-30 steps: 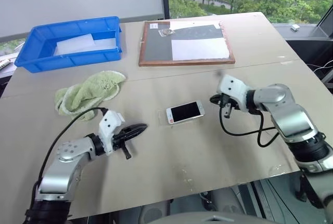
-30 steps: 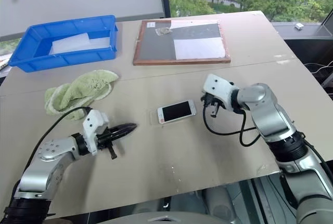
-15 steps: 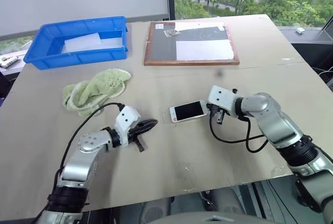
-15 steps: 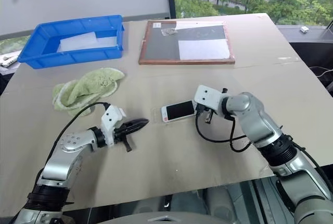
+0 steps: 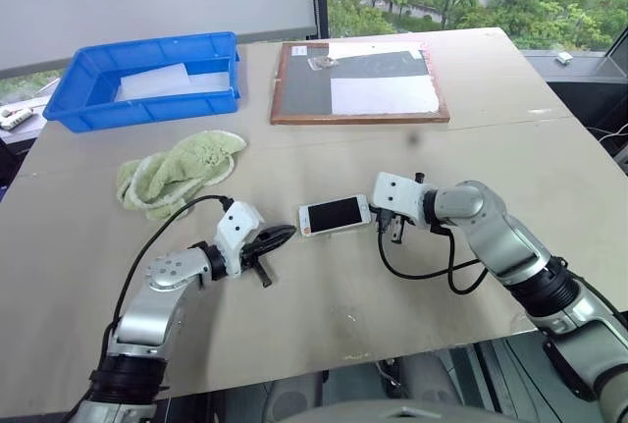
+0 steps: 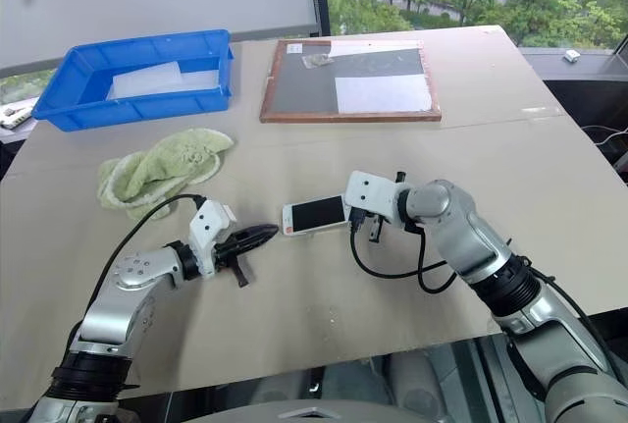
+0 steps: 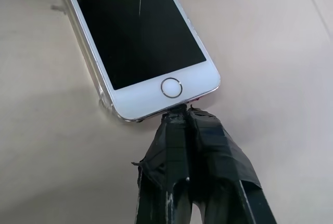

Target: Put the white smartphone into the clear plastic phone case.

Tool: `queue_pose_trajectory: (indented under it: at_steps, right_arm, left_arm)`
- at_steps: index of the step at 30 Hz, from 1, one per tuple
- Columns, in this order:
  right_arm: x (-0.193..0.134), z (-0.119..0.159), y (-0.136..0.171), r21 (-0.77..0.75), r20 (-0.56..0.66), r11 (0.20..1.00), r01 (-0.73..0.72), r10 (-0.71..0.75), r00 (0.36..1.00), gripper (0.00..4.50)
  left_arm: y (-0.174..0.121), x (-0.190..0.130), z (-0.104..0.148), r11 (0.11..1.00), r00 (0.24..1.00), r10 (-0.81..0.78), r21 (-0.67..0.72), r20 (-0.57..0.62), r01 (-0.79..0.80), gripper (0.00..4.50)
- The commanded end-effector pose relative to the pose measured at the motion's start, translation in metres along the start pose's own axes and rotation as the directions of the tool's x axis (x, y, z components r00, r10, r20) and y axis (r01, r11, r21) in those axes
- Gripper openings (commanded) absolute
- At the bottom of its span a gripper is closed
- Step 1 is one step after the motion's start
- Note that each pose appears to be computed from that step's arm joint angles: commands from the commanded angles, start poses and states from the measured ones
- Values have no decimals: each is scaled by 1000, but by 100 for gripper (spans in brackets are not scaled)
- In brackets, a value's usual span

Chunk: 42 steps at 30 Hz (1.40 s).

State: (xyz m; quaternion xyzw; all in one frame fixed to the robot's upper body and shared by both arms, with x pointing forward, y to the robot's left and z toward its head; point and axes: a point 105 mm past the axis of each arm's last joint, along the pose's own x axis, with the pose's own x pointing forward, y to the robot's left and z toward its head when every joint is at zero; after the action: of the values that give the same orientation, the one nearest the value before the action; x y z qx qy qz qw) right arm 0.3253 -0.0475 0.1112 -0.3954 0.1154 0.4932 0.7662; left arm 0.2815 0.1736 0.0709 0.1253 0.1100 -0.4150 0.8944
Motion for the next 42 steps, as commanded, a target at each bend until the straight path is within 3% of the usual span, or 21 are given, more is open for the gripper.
queue_pose_trajectory:
  at_steps: [1, 10, 19, 29, 37, 42]
  right_arm:
    - [6, 23, 5, -84, 66, 996, -29, 34, 997, 0]
    - [15, 30, 24, -87, 108, 986, -143, 152, 983, 0]
    - [20, 24, 31, -179, 126, 963, -201, 225, 966, 0]
    - [-4, 13, -5, -142, 149, 988, -63, 84, 985, 0]
    - [-28, -7, -18, -9, 163, 1000, 11, -9, 987, 0]
    - [-33, 2, -16, 108, 256, 994, -2, -26, 966, 0]
  left_arm:
    - [-13, 6, 3, 999, 999, -37, -9, -10, 37, 4]
    - [-27, 10, 22, 999, 999, -49, -22, 2, 49, 4]
    - [-23, 2, 15, 998, 999, -45, -45, -11, 44, 4]
    - [-4, -20, 14, 998, 1000, -1, -62, -10, 1, 4]
    - [22, -44, 33, 970, 992, 81, -237, 99, -56, 4]
    - [20, -43, 47, 957, 987, 43, -289, 157, 4, 4]
